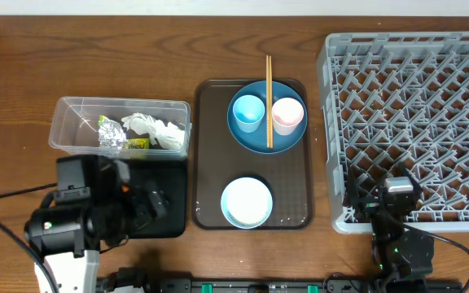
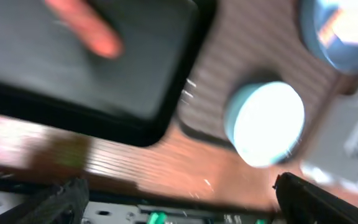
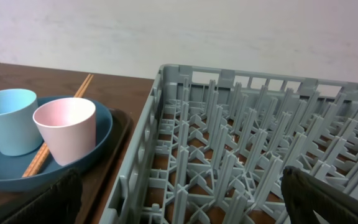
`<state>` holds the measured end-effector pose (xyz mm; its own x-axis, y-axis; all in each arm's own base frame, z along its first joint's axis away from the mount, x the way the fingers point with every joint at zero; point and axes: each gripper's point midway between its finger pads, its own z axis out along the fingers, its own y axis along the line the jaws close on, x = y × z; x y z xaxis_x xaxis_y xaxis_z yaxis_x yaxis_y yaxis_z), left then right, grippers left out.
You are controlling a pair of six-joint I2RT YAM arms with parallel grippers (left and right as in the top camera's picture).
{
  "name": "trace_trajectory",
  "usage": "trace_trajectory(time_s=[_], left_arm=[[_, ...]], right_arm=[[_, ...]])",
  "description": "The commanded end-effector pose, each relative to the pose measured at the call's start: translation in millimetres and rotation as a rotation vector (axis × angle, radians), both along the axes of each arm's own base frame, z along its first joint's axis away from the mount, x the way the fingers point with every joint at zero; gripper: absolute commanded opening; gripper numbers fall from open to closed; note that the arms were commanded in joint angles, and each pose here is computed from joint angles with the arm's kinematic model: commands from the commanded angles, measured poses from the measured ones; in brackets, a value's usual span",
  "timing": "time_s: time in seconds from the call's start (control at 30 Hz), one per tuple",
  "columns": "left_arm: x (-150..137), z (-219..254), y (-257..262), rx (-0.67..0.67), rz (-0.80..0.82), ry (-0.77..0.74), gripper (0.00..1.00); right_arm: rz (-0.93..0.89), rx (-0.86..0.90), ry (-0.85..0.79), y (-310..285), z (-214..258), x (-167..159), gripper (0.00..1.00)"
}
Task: Sort waste into correct bins and load items into the dishwasher rack
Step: 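Withdraw the left gripper back toward the left side, then reach the left gripper to the light-blue rice bowl and grip its rim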
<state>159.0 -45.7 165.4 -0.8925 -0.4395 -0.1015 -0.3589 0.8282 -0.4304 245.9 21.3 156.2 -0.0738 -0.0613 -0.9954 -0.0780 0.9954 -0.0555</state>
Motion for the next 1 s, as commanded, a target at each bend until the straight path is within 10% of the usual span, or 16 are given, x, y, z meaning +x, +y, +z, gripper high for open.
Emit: trace_trajectory(time_s=[0.0, 0.97], left_arm=[[-4, 12, -29, -0.087, -0.137, -0.031, 0.98], [5, -71, -209, 0.164, -0.571, -0.062, 1.0]], right_arm=[[-0.013, -0.006, 0.003, -3, -1, 0, 0.99], [-0.013, -0.006, 0.003, -3, -1, 0, 0.99]])
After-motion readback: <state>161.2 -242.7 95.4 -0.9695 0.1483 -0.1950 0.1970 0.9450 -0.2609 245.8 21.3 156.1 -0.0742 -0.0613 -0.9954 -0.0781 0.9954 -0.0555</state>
